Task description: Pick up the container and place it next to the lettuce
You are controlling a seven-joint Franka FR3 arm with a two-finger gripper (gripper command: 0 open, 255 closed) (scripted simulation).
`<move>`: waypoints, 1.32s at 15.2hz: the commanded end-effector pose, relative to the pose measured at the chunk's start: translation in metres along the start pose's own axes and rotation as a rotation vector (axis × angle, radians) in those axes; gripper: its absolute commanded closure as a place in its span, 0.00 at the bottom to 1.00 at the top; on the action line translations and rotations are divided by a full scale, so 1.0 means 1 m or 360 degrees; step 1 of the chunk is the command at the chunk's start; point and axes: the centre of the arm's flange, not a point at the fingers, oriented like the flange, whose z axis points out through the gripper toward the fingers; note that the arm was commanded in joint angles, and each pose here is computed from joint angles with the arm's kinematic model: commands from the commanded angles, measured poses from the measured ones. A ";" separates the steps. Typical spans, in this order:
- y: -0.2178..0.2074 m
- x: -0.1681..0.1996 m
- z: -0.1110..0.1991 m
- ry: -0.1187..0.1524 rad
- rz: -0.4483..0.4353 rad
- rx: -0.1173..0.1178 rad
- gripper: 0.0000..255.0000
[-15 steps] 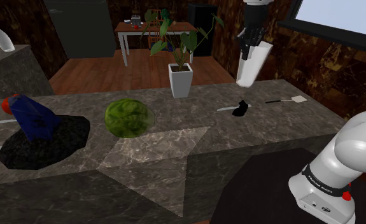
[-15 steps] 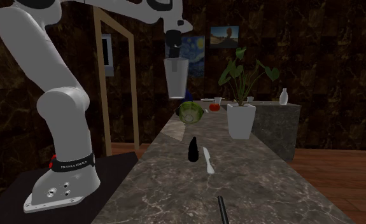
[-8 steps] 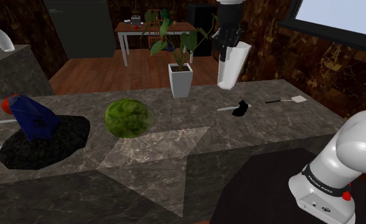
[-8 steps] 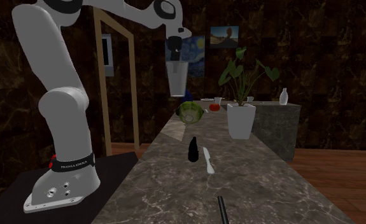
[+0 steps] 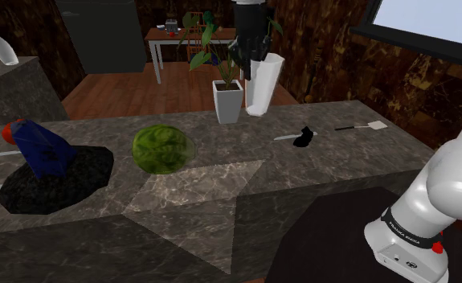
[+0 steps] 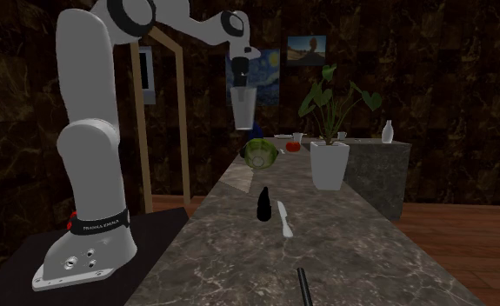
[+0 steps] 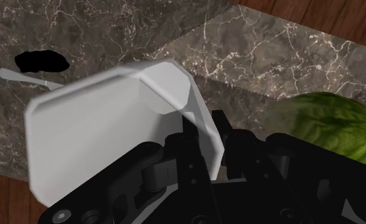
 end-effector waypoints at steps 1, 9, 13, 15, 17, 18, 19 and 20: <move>-0.027 0.006 -0.003 0.0001 0.0003 0.0002 1.00; -0.128 0.035 -0.013 0.0001 0.0003 0.0002 1.00; -0.130 0.035 0.008 0.0001 0.0003 0.0002 1.00; -0.131 0.035 0.018 0.0001 0.0003 0.0002 1.00; -0.132 0.035 0.029 0.0001 0.0003 0.0002 1.00; -0.132 0.035 0.034 0.0001 0.0003 0.0002 1.00; -0.133 0.035 0.039 0.0001 0.0003 0.0002 1.00; -0.134 0.035 0.044 0.0001 0.0003 0.0002 1.00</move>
